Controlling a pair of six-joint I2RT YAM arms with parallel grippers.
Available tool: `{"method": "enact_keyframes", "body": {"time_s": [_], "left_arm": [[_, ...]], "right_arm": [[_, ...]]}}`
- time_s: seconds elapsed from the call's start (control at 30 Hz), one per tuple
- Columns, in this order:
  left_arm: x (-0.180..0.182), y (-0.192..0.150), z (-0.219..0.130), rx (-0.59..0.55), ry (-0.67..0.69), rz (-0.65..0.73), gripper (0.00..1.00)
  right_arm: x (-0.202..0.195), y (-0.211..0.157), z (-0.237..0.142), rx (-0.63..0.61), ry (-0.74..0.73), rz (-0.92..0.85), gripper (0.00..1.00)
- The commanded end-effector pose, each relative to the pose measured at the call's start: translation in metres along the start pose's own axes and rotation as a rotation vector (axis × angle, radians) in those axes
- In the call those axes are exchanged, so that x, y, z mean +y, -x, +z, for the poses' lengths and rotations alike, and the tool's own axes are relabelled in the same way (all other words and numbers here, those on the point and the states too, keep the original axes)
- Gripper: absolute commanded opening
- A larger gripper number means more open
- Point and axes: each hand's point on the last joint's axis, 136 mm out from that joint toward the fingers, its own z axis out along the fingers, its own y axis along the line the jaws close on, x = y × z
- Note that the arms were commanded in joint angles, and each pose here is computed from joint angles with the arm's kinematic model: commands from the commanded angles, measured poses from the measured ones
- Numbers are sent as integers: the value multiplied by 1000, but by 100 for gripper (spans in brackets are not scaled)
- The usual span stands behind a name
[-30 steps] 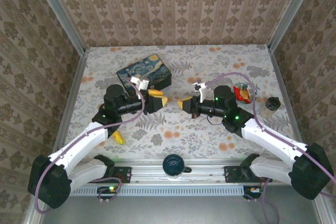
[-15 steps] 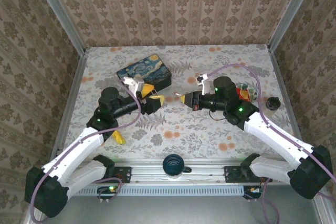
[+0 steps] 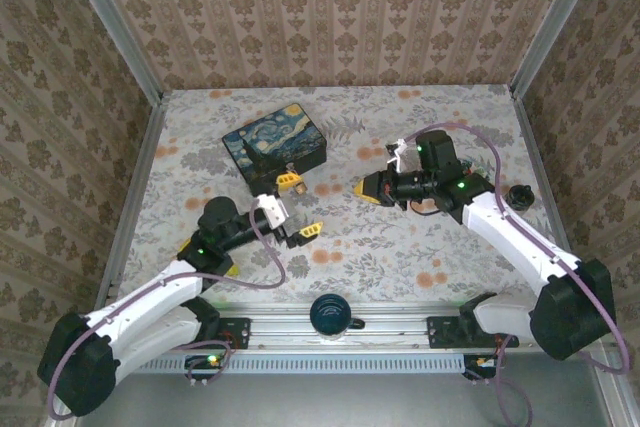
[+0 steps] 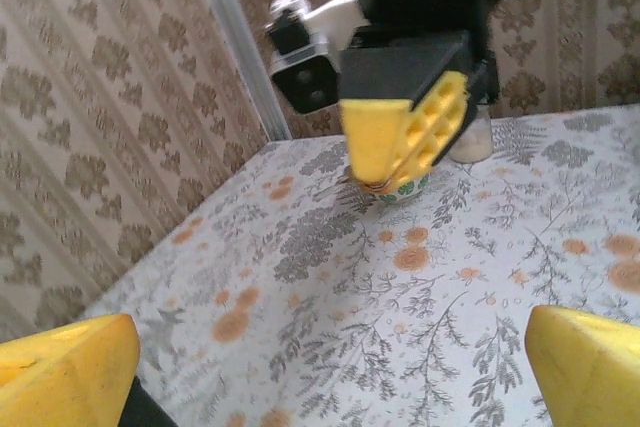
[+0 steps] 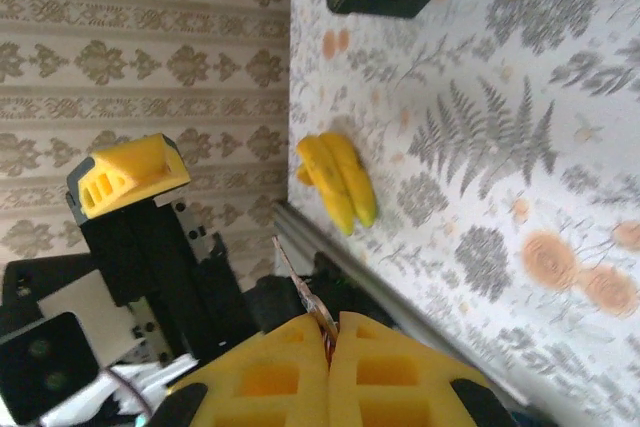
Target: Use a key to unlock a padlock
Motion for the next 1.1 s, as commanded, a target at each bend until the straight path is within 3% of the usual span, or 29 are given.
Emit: {"method": "enact_keyframes", "body": {"time_s": [0.0, 0.37, 0.8, 1.07], "left_arm": [[1, 8, 6, -38, 5, 214, 100], [-17, -6, 14, 10, -86, 333, 99], [-41, -14, 21, 78, -159, 491, 86], [-26, -3, 36, 39, -58, 563, 74]], "right_arm": [[14, -12, -2, 99, 54, 91, 0], [13, -19, -2, 158, 62, 183, 0], [10, -23, -3, 193, 93, 271, 0], [4, -28, -1, 217, 86, 306, 0]]}}
